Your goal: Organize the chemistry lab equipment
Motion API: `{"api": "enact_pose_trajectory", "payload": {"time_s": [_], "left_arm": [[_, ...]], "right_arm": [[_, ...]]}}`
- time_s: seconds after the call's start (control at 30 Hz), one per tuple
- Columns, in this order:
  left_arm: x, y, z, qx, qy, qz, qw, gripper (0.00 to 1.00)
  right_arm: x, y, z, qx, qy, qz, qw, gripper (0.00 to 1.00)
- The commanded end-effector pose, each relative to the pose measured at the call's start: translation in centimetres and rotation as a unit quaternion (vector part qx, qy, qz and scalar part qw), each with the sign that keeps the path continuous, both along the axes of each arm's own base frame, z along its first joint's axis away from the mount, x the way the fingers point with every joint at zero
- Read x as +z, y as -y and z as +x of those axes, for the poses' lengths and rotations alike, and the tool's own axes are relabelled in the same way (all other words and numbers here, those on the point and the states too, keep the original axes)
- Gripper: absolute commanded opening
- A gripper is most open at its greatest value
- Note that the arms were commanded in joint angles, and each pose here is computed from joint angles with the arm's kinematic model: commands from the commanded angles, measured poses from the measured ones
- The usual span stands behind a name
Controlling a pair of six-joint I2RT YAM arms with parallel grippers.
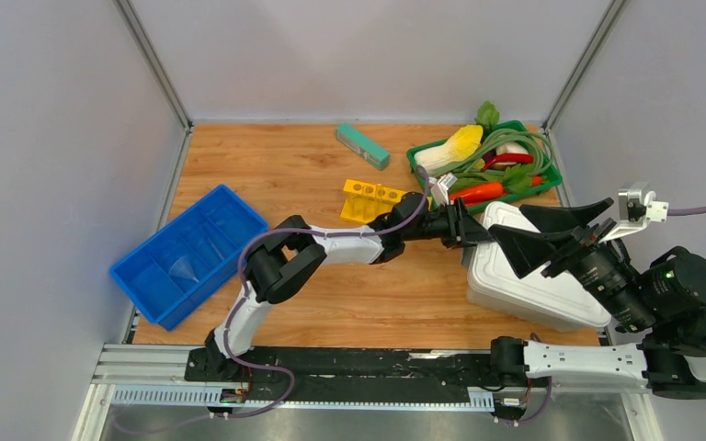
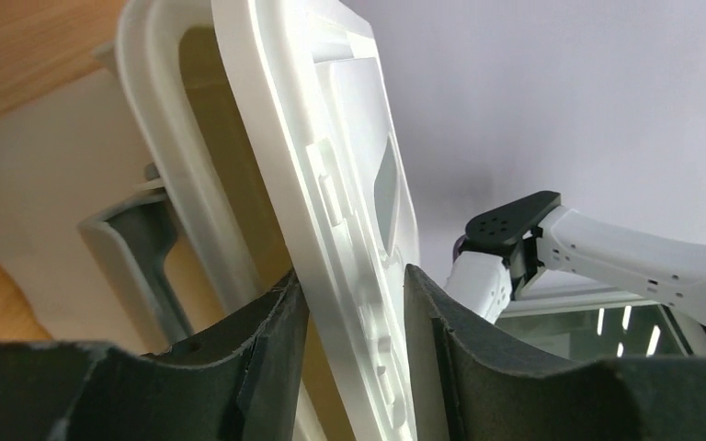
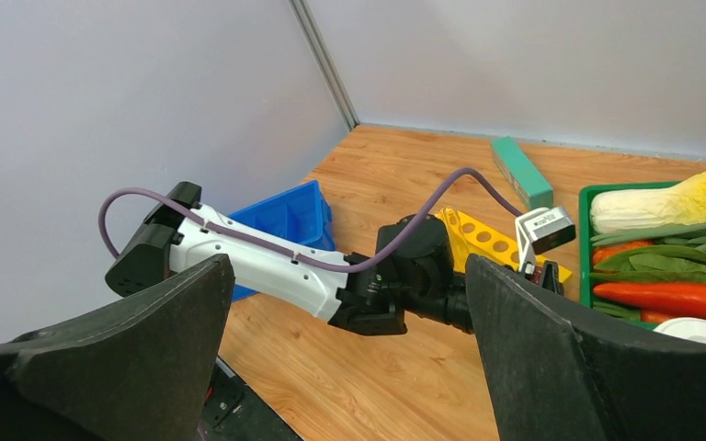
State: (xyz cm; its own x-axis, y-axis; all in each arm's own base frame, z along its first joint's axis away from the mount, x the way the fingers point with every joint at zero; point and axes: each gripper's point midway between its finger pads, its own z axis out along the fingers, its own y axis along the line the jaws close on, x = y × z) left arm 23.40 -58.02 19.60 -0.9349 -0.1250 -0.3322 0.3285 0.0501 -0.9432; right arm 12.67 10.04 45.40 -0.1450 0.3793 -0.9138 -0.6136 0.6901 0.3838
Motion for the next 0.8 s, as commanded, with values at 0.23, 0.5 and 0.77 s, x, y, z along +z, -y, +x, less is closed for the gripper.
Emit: {"api": "enact_pose_trajectory", "payload": {"time_s": [0.23, 0.5, 0.77], "left_arm": [[3.7, -2.2, 0.5, 0.001, 0.098, 0.044, 0.994, 0.51], [3.3, -4.1, 0.8, 0.015, 0.145, 0.12, 0.982, 0.52], [4.0, -7.1, 1.4, 0.052, 0.189, 0.18, 0.964, 0.6]], "right_arm": [[-0.4, 1.7, 1.0, -0.046, -0.017, 0.009, 0.999, 1.0], [-3.3, 4.0, 2.8, -0.15, -0.062, -0.009, 0.987, 1.0], [-7.5, 7.1, 3.9, -0.261, -0.105, -0.041, 0.959, 0.79]]}}
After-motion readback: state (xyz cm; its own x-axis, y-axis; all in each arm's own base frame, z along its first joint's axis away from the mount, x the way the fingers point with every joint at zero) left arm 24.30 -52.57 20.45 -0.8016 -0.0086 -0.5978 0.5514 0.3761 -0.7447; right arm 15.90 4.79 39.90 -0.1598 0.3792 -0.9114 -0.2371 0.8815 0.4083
